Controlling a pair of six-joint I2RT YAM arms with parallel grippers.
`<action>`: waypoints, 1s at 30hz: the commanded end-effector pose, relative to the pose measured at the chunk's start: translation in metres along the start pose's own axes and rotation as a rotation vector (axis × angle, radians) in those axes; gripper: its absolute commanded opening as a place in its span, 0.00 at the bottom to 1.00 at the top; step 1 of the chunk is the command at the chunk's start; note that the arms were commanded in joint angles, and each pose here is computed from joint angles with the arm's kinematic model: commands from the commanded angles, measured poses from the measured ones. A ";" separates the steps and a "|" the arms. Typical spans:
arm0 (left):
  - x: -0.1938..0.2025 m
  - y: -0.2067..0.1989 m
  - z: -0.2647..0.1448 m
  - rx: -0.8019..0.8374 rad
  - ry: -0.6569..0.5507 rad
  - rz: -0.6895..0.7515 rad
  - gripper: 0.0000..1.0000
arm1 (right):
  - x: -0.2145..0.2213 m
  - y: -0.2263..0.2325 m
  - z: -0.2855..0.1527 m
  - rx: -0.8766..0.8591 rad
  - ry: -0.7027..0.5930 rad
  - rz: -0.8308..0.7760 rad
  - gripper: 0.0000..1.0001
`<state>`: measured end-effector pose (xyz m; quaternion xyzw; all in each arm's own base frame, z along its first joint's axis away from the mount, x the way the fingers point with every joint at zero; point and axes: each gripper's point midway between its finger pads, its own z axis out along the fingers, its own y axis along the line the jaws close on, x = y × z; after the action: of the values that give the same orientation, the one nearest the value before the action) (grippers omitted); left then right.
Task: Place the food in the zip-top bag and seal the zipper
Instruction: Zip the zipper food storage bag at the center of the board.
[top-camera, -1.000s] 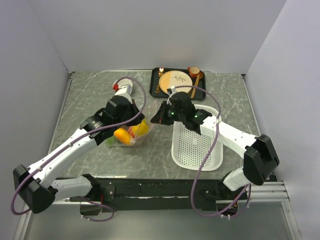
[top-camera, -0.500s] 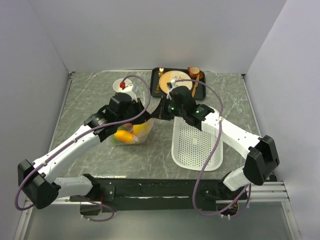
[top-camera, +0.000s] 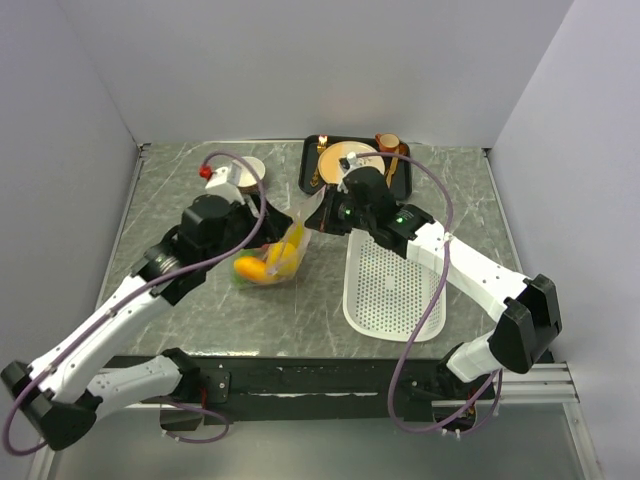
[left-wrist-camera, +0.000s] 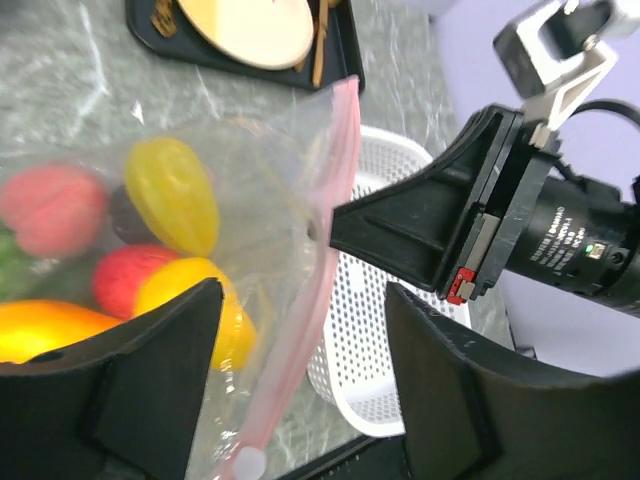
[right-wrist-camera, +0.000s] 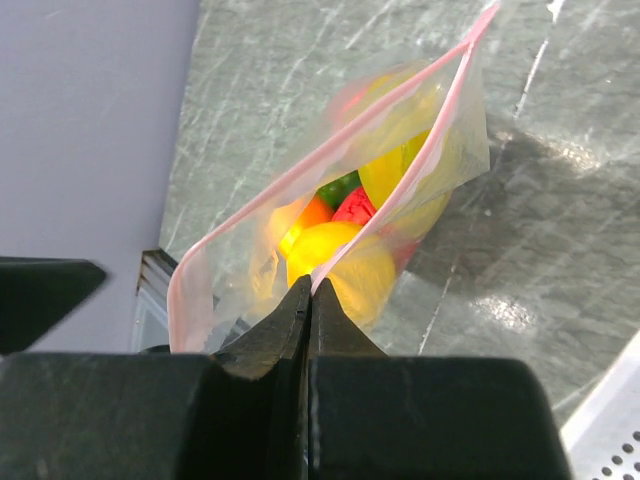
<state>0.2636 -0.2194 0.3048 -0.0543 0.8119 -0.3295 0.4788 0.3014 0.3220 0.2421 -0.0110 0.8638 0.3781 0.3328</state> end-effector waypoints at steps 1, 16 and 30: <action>-0.003 0.022 -0.008 -0.071 -0.063 0.011 0.80 | -0.024 0.009 -0.004 -0.003 -0.073 -0.014 0.00; 0.059 0.079 -0.027 -0.094 -0.067 -0.146 0.99 | -0.041 -0.029 0.005 0.093 -0.043 -0.009 0.01; 0.088 0.046 -0.026 0.256 -0.057 -0.683 0.97 | -0.031 -0.035 0.005 0.064 -0.060 0.017 0.01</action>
<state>0.2039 -0.1928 0.1713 -0.2511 0.7649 -0.4599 0.3747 0.3362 0.2916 0.2091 0.0202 0.8885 0.3259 0.3225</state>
